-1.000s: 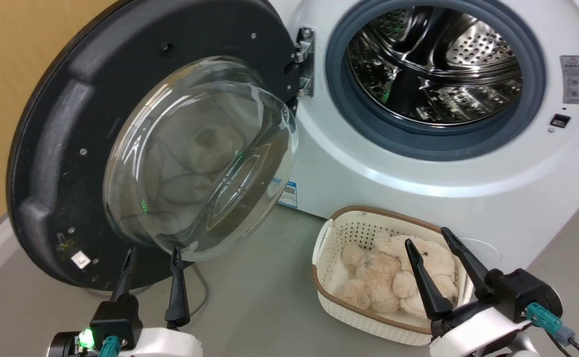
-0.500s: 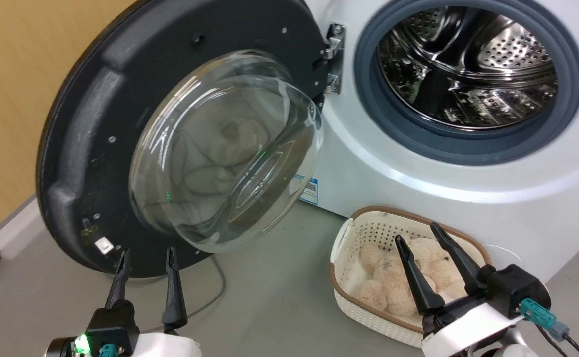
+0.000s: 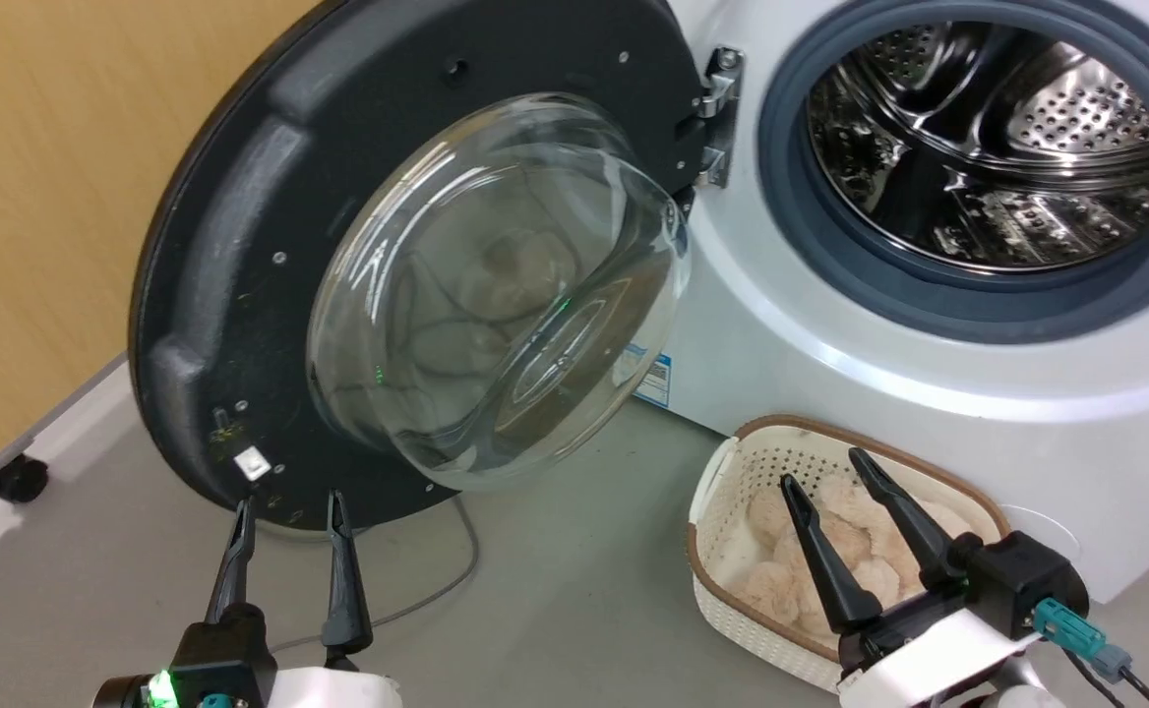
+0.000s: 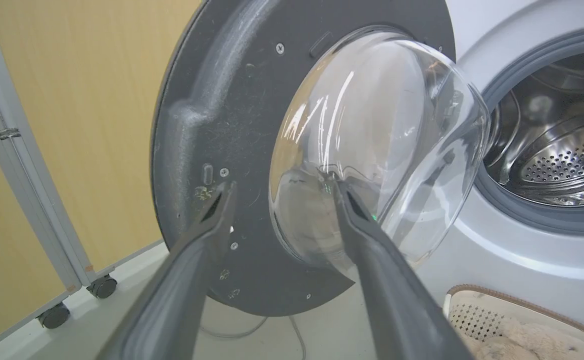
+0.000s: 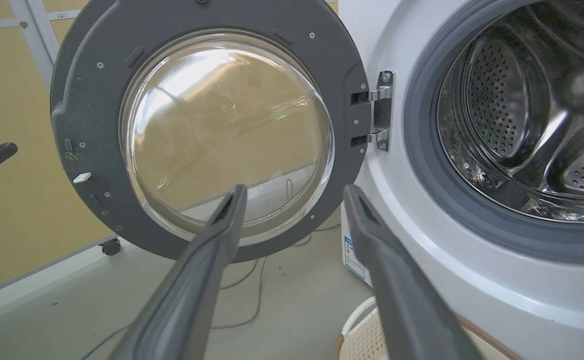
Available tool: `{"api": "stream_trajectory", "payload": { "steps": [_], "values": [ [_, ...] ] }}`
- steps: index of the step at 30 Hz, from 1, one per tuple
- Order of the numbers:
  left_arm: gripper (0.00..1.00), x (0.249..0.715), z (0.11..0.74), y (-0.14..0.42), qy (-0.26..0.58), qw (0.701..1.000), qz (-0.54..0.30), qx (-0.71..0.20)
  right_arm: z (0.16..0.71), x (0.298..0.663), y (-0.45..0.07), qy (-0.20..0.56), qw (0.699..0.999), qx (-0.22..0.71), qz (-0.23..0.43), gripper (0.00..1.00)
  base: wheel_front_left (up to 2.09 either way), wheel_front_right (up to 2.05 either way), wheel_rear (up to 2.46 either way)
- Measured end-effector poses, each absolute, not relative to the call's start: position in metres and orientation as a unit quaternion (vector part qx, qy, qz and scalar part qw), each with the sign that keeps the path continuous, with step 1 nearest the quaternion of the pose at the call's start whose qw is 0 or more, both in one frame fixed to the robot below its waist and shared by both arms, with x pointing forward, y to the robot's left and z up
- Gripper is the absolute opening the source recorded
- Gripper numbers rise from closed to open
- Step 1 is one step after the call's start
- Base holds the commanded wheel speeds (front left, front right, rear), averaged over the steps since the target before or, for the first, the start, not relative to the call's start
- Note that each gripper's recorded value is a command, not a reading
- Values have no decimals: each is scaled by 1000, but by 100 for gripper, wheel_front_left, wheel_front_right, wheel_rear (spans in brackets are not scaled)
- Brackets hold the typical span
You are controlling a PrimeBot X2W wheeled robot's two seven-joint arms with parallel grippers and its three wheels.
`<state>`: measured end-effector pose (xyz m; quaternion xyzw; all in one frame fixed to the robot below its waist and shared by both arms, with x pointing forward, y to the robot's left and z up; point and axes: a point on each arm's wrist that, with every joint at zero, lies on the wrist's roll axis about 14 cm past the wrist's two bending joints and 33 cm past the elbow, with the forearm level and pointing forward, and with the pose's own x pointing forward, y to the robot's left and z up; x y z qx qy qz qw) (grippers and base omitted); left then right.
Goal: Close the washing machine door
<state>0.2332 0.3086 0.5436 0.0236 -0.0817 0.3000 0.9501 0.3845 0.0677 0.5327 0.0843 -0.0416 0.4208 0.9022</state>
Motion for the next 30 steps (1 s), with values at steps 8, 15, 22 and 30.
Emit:
{"api": "stream_trajectory", "payload": {
  "steps": [8,15,22,30],
  "values": [
    [100,222,545,314,-87,944,317,28,537,381,82,-46,891,97,441,100,0,0,0],
    [100,212,545,317,-90,939,330,30,538,376,92,-47,883,106,455,100,0,0,0],
    [100,211,542,318,-88,939,331,22,539,378,90,-49,885,105,452,100,0,0,0],
    [0,205,565,341,-130,929,347,-1,539,381,88,-49,887,108,447,100,0,0,0]
  ]
}}
